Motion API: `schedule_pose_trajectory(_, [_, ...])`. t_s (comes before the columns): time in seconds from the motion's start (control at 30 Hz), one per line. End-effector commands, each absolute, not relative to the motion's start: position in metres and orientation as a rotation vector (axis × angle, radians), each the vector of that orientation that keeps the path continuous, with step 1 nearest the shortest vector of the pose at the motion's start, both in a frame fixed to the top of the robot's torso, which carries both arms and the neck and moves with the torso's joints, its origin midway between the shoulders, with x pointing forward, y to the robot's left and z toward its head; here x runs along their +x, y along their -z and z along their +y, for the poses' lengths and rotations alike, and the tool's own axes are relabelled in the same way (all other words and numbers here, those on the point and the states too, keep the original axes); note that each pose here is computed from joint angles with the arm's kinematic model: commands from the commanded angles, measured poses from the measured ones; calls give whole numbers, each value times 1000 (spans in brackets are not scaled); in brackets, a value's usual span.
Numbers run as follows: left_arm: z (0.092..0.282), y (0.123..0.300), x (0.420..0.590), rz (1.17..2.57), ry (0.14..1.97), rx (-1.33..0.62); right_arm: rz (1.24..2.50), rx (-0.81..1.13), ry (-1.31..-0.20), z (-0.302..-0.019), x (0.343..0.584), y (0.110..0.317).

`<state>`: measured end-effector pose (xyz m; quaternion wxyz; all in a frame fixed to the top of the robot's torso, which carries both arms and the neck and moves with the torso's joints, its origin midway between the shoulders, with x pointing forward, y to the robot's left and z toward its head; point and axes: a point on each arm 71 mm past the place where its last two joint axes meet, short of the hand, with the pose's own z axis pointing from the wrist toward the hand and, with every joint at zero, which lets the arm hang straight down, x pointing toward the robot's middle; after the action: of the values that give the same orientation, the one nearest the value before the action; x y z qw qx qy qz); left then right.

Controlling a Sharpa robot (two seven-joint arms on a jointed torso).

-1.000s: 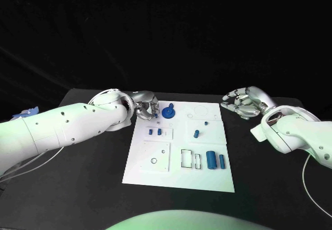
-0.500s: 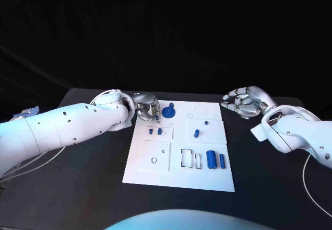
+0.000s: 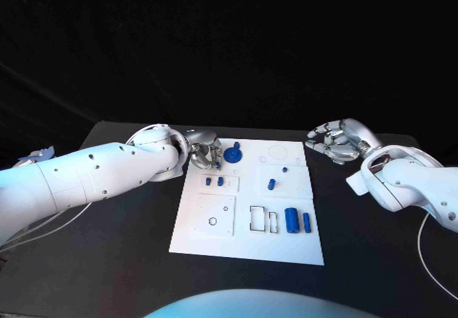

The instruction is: Assemble the parts on the task board

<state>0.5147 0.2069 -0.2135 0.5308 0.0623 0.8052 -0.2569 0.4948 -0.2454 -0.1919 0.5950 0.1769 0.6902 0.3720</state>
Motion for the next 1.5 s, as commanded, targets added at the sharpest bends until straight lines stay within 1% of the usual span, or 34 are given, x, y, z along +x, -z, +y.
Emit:
schedule_pose_trajectory(0.03, [205,216,514,1948,619,156,1599,403,-870,-245,494,191])
schedule_pose_trajectory(0.7, [205,219,514,1977,587,171,1597,404,-869,-245,495,191])
schedule_pose_trajectory(1.5, [201,219,514,1968,620,178,1597,404,-868,-245,495,191])
